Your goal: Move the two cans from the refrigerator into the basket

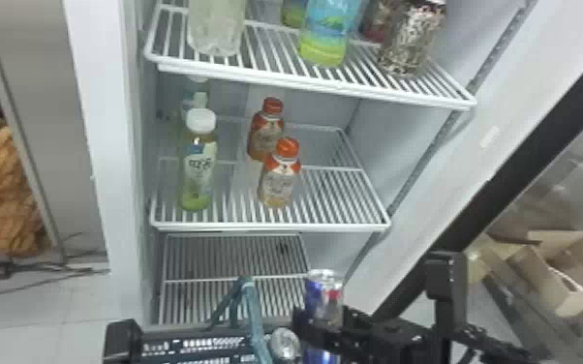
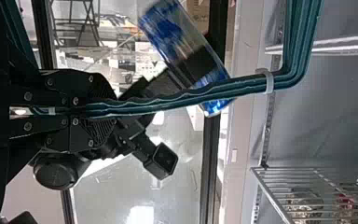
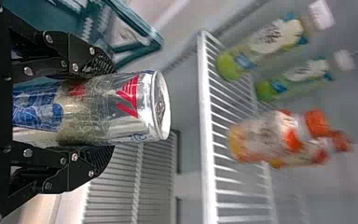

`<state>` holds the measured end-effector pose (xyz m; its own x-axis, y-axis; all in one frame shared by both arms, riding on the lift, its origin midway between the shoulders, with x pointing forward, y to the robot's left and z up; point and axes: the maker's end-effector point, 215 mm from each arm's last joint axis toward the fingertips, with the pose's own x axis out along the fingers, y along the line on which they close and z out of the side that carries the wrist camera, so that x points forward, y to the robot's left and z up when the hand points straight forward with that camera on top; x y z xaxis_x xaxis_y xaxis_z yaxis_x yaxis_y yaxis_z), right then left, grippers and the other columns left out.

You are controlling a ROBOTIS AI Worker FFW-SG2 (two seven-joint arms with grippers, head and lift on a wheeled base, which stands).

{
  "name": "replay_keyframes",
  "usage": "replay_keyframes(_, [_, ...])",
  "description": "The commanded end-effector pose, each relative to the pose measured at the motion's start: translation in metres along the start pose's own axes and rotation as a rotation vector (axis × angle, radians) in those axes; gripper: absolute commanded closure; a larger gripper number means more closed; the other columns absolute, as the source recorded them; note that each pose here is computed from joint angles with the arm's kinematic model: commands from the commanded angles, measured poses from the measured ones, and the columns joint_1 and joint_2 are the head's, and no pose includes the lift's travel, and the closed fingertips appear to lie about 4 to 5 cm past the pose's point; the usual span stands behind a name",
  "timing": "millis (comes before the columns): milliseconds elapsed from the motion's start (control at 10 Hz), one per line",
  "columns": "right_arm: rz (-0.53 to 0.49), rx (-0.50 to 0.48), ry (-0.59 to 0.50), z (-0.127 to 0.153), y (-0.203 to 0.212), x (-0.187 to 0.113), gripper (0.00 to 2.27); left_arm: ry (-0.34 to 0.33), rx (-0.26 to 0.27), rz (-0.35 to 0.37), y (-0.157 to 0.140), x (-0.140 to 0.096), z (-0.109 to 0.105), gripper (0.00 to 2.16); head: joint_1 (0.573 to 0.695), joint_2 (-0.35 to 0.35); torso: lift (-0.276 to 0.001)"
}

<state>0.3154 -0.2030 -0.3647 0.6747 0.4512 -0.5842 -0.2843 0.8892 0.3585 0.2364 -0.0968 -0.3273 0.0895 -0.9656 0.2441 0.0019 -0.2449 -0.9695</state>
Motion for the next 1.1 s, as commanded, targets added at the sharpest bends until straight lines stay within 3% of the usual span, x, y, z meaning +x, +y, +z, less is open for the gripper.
replay_keyframes(0, [0.014,0.015,0.041,-0.009,0.002,0.0,0.7,0.002,-0.001,0.0,0.0,0.0,-0.001,1.21,0.695,-0.35,-0.266])
replay_keyframes(400, [0.1,0.078,0.152,-0.042,0.02,0.006,0.7,0.003,0.002,0.001,0.0,0.0,0.0,1.21,0.695,-0.35,-0.266])
replay_keyframes(700, [0.149,0.097,0.171,-0.048,0.032,0.016,0.53,0.001,0.004,0.002,0.0,0.0,0.001,1.21,0.695,-0.35,-0.266])
replay_keyframes(1000, [0.143,0.078,0.135,-0.036,0.028,0.017,0.39,0.0,0.001,0.0,0.0,0.0,0.0,1.21,0.695,-0.35,-0.266])
